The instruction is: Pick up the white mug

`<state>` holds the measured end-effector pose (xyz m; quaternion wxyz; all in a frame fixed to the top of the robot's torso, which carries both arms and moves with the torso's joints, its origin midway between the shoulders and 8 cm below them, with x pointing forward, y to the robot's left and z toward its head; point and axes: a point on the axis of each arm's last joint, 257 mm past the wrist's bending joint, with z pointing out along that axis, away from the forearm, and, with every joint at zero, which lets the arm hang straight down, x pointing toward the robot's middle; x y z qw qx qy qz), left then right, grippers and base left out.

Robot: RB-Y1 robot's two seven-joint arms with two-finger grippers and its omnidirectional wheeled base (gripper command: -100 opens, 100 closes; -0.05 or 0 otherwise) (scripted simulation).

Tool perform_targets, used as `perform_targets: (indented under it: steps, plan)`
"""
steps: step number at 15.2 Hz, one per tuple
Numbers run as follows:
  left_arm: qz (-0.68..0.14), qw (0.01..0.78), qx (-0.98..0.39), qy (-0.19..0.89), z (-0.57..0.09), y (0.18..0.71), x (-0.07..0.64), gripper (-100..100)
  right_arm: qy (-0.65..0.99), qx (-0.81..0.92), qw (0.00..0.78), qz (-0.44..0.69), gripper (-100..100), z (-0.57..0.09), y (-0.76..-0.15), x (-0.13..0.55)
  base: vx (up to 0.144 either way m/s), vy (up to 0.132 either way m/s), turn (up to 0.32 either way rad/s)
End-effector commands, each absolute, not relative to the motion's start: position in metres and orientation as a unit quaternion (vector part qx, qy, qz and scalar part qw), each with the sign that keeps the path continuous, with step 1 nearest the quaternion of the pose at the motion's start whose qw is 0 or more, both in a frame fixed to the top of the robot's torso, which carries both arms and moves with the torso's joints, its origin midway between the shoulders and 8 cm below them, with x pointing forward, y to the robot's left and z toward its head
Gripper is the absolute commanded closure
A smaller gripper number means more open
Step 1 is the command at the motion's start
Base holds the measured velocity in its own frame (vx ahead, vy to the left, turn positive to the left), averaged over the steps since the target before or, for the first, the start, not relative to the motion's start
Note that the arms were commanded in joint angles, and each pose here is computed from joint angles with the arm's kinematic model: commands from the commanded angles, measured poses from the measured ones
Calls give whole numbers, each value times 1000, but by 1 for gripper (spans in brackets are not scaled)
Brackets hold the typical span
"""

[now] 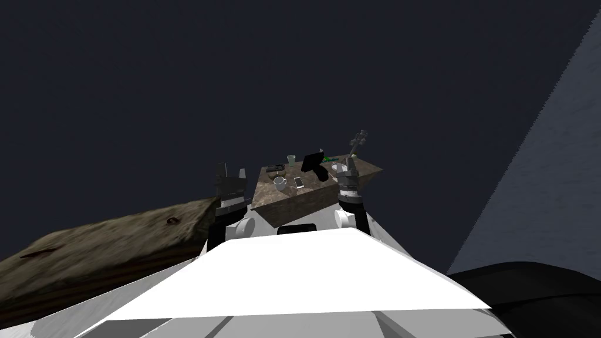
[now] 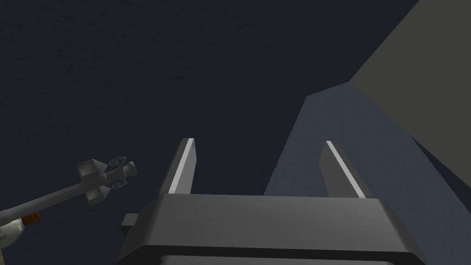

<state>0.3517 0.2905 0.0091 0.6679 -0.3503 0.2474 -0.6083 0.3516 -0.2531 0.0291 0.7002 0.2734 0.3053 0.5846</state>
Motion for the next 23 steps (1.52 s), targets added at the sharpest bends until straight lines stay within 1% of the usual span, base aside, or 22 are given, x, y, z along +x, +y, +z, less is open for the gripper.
perform_targets:
  steps: [1,9,14,23]
  plan:
    - [-608,663,-345,268,5,287,357,-100,305,273,700,585,0,29,-253,352,-2,0,-28]
    - [-596,637,-350,340,-20,282,382,-100,305,273,700,585,0,29,-253,352,-7,3,-54]
    - [-579,611,-366,397,-47,284,405,-100,305,273,700,585,0,29,-253,352,-12,1,-80]
    - [-545,573,-399,464,-88,292,433,-100,305,273,700,585,0,29,-253,352,-11,1,-68]
